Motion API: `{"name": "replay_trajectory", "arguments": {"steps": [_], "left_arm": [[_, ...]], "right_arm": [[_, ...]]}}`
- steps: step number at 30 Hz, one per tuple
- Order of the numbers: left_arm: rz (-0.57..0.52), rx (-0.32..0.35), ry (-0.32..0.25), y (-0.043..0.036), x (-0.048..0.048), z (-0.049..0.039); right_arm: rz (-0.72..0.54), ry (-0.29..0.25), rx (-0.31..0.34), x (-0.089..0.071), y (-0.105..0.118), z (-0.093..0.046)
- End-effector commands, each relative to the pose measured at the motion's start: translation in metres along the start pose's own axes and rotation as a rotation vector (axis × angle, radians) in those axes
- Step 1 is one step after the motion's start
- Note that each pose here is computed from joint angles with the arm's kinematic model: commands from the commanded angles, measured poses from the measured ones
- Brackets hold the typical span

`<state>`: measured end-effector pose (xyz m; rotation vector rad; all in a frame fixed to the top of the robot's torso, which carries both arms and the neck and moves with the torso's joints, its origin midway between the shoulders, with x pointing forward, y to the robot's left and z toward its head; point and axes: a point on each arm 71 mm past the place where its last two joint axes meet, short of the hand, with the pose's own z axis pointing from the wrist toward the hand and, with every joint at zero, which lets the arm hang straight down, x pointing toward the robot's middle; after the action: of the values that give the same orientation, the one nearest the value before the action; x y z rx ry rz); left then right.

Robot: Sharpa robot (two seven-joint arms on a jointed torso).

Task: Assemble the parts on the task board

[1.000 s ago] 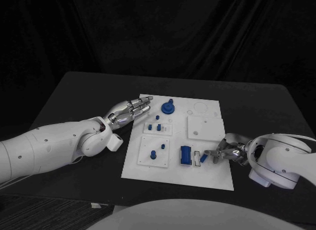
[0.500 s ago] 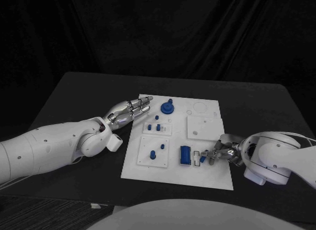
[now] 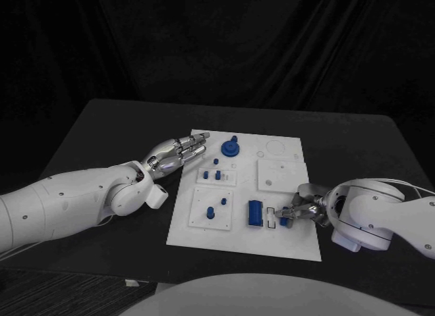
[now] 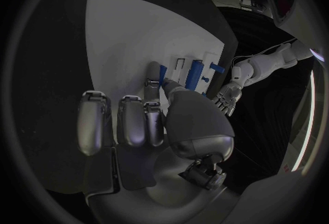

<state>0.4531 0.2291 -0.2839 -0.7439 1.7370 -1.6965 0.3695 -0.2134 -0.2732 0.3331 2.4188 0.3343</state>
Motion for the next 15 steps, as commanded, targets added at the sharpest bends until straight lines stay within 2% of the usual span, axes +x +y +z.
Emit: {"name": "replay_trajectory", "arguments": {"steps": [1,3,7,11,15], "left_arm": [[-0.009,0.012,0.010,-0.0009,0.0022,0.0005],[-0.009,0.012,0.010,-0.0009,0.0022,0.0005],[-0.010,0.011,0.010,-0.0011,0.0023,-0.0002],[-0.010,0.009,0.009,-0.0012,0.0019,-0.0013],[-0.010,0.007,0.008,-0.0013,0.0018,-0.0021]], "right_arm": [[-0.083,-0.069,0.014,-0.003,0.000,-0.001],[-0.110,-0.094,0.004,-0.004,0.002,-0.002],[-0.227,-0.200,-0.034,-0.009,0.006,-0.008],[-0.337,-0.283,-0.061,-0.012,0.010,-0.014],[-0.433,-0.330,-0.070,-0.013,0.010,-0.019]]}}
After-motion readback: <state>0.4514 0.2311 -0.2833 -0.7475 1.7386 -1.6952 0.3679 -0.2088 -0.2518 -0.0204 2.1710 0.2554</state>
